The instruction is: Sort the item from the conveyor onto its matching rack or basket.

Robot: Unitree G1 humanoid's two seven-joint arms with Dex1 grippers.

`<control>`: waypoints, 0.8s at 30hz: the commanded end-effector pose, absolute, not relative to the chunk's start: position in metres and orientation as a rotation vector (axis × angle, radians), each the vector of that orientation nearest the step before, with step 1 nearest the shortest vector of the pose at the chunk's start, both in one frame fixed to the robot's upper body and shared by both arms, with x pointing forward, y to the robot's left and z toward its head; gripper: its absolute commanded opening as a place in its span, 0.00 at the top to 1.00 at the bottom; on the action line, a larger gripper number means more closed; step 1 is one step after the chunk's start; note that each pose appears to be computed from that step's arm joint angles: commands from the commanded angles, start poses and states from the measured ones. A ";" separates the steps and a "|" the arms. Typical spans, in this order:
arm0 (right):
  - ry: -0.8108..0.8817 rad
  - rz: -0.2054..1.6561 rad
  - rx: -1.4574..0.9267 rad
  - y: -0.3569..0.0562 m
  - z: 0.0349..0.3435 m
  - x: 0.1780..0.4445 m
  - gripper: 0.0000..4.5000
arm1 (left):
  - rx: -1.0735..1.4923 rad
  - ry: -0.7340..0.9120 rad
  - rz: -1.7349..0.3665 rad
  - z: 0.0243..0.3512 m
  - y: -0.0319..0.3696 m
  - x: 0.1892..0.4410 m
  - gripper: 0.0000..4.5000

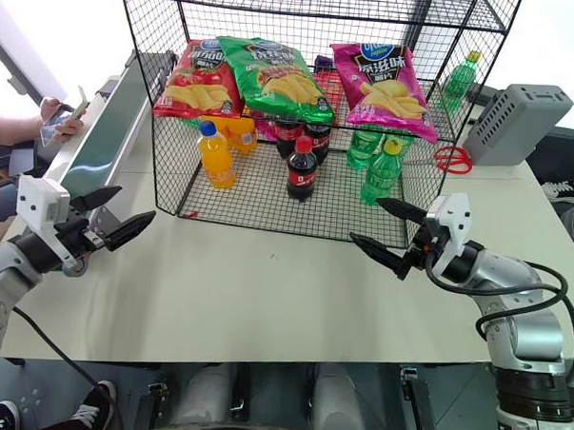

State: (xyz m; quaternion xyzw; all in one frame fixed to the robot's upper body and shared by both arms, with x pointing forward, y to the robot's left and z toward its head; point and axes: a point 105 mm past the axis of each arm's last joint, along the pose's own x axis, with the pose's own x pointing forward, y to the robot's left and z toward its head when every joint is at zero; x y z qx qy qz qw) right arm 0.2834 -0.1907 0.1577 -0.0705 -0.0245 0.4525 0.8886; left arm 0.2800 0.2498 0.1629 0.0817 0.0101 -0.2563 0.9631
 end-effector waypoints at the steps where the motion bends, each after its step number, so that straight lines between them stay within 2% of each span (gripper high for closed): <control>1: -0.097 0.944 -0.186 -0.190 0.168 0.284 0.01 | 0.203 -0.043 -0.521 0.177 0.247 0.281 0.00; 10: -0.101 0.931 -0.199 -0.192 0.168 0.287 0.01 | 0.214 -0.059 -0.521 0.179 0.250 0.284 0.00; 16: 0.023 0.862 -0.208 -0.196 0.154 0.296 0.01 | 0.211 -0.052 -0.524 0.176 0.250 0.285 0.00; 24: 0.002 0.865 -0.218 -0.190 0.159 0.300 0.01 | 0.227 -0.055 -0.526 0.173 0.251 0.285 0.00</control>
